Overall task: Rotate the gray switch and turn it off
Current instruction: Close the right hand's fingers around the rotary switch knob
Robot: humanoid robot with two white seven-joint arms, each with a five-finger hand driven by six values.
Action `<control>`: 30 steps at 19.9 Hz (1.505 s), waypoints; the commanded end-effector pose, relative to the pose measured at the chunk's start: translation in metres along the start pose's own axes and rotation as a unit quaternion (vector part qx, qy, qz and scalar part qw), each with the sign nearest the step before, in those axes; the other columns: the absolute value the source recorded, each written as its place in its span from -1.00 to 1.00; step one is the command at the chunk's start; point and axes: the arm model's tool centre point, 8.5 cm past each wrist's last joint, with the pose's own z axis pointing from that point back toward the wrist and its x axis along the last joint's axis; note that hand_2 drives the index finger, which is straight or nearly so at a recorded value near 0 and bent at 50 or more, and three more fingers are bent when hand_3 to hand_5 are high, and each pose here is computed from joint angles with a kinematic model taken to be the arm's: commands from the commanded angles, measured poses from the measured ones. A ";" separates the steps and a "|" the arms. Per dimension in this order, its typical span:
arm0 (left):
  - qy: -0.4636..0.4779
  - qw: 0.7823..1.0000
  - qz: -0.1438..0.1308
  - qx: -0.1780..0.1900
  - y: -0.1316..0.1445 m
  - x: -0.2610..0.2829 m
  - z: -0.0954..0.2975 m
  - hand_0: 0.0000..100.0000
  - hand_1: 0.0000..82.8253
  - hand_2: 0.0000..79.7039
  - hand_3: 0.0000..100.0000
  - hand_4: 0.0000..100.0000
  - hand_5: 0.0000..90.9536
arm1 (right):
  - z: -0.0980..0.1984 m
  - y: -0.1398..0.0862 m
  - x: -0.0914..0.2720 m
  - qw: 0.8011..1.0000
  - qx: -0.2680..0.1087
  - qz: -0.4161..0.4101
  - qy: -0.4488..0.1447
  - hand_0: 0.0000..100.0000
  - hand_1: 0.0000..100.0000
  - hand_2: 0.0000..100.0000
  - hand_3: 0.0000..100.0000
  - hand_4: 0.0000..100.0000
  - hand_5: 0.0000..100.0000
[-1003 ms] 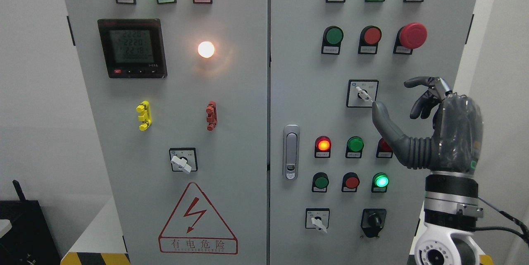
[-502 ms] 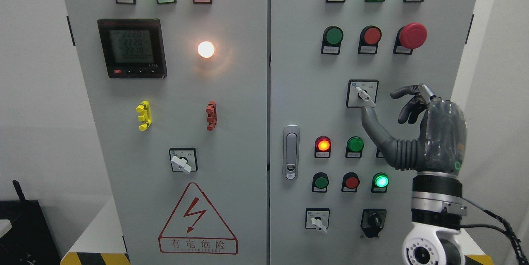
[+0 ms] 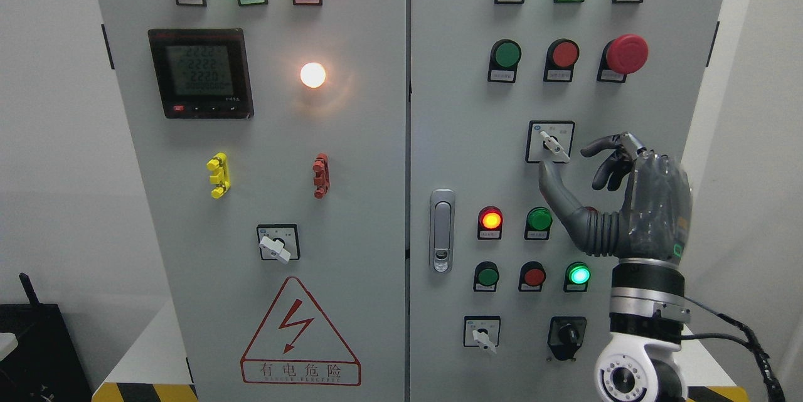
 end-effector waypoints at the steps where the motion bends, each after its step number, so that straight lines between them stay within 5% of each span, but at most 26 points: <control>1: -0.016 1.000 0.015 0.001 0.000 0.015 -0.001 -0.76 -0.06 -1.00 -1.00 -1.00 -1.00 | -0.002 0.006 -0.005 1.000 0.006 0.002 0.010 -0.85 -0.14 0.09 0.79 0.85 1.00; 30: -0.017 1.000 0.015 0.001 0.000 0.015 -0.001 -0.76 -0.06 -1.00 -1.00 -1.00 -1.00 | -0.015 0.012 -0.004 1.000 0.009 0.005 0.025 -0.76 -0.12 0.13 0.78 0.85 1.00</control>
